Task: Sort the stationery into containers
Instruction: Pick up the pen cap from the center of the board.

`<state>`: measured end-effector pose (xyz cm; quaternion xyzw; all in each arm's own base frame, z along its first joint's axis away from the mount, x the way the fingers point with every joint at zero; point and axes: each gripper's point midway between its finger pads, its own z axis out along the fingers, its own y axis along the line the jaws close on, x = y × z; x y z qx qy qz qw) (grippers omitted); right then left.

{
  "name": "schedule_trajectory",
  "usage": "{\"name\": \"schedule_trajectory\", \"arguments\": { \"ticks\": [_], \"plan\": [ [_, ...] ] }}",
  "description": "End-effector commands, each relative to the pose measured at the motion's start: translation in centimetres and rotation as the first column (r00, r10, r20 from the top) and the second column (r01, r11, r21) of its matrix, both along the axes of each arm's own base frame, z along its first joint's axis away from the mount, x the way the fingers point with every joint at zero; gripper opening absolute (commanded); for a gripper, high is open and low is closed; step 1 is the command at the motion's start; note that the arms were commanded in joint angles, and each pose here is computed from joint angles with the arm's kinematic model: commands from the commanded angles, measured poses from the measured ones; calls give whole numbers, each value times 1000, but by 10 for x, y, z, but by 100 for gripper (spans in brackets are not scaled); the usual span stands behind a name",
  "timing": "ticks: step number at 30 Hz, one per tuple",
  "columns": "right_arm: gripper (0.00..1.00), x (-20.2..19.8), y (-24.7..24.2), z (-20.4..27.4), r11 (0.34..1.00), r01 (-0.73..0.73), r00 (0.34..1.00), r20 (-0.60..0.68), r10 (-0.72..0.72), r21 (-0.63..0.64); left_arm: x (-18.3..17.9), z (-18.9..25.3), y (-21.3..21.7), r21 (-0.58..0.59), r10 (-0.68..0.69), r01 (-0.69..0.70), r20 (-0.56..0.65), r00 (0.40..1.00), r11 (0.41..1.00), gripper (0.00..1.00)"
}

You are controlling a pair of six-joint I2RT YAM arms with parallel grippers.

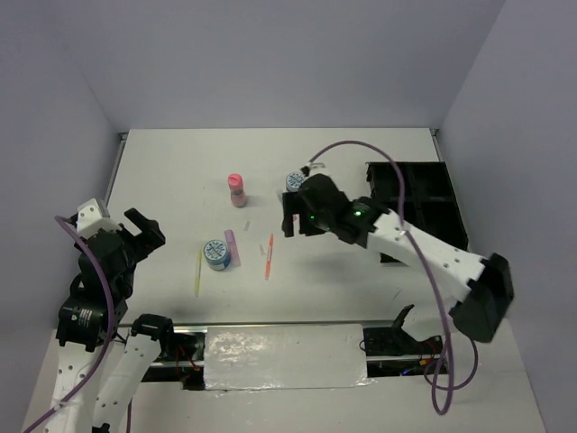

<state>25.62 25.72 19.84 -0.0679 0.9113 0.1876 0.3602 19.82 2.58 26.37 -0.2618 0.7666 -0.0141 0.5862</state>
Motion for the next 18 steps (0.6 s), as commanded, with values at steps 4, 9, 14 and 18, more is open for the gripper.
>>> {"name": "schedule_trajectory", "arguments": {
  "ticks": [4,9,14,18],
  "plan": [
    [75,41,88,-21,997,-49,999,0,49,-57,8,6,-4,9,-23,23,15,1000,1000,99],
    [73,49,116,-65,983,-100,993,-78,88,-156,7,8,-6,9,-36,36,30,999,999,99],
    [71,50,122,-99,965,-100,990,-125,71,-243,6,10,-5,8,-36,36,42,998,999,99],
    [66,43,125,-121,958,-131,982,-164,90,-256,5,11,-6,7,-41,41,47,998,999,99]
  ]
}}
